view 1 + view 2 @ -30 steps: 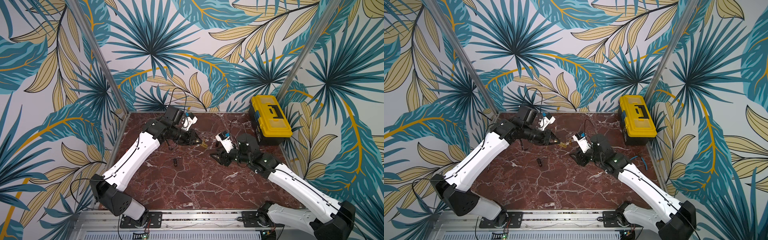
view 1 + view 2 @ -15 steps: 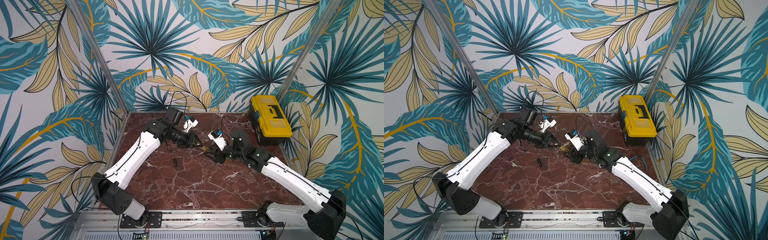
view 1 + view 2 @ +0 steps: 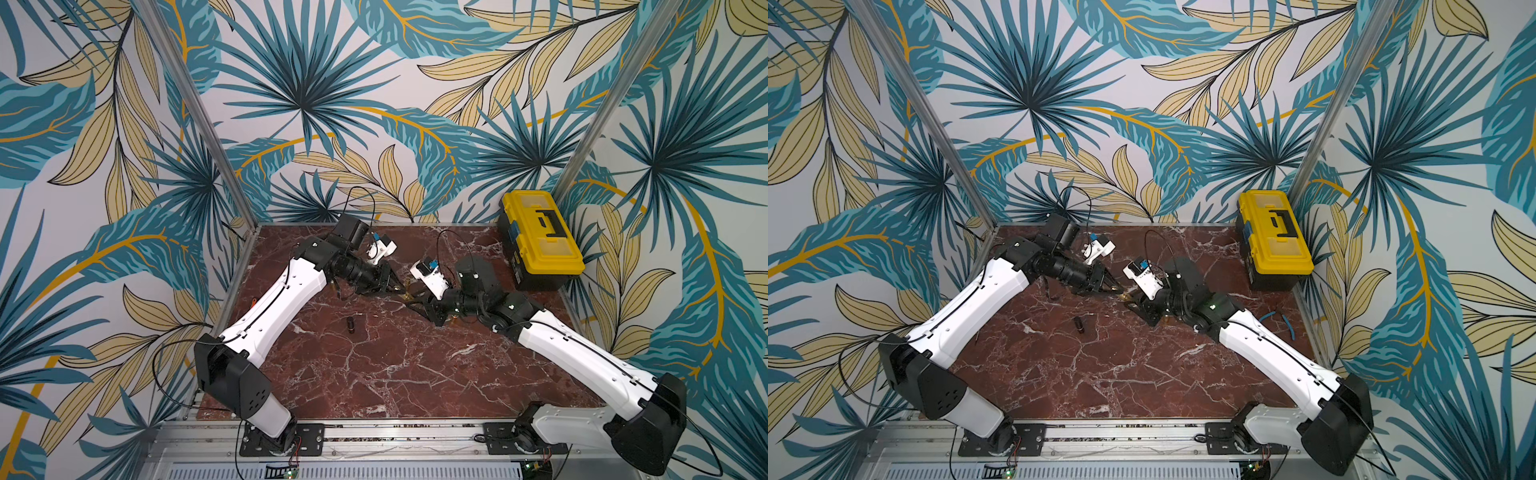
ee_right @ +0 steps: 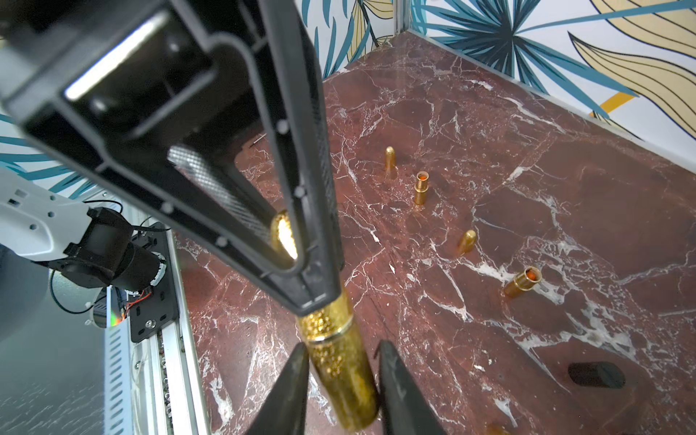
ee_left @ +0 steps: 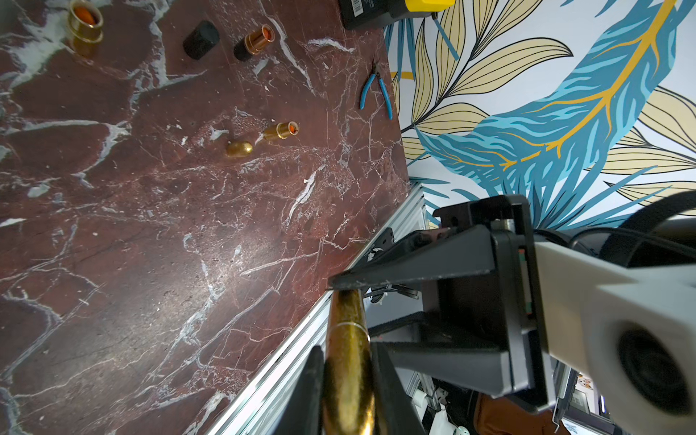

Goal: Open the lipstick cap
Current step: Open the cover of the lipstick.

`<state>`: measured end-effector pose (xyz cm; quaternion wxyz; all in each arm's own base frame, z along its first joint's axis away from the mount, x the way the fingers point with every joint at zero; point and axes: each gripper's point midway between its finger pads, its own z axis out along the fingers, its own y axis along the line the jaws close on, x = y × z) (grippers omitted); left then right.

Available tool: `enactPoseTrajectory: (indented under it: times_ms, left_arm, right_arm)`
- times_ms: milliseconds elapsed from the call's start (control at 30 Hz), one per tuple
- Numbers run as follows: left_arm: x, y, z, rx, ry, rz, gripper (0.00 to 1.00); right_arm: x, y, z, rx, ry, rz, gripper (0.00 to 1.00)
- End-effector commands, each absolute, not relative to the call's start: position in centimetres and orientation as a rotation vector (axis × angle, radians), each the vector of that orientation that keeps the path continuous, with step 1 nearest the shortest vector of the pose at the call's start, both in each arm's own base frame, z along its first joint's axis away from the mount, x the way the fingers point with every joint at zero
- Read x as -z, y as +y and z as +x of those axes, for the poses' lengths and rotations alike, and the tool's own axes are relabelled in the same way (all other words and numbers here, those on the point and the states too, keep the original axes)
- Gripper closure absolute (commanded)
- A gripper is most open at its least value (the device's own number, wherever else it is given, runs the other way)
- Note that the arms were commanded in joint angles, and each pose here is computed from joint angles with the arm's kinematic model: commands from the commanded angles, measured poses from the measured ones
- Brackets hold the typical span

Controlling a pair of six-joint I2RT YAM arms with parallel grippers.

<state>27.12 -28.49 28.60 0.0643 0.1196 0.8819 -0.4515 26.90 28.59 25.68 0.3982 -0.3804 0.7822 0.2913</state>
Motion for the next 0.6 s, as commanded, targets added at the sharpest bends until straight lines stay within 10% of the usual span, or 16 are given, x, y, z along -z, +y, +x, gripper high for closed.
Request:
enactPoseTrajectory:
  times_ms: [0,567]
  left_arm:
    - [-28.5,-28.4,27.5,1.371,2.648,0.382,0.87]
    - [-29.5,-26.7,30.2,1.393,2.589,0.351,0.99]
  right_arm:
    - [-25.9,29.3,26.6,-0.753,1.965,-0.996,0.72]
    - [-23.8,28.5,25.7,-0.662,2.044,-1.041,0.91]
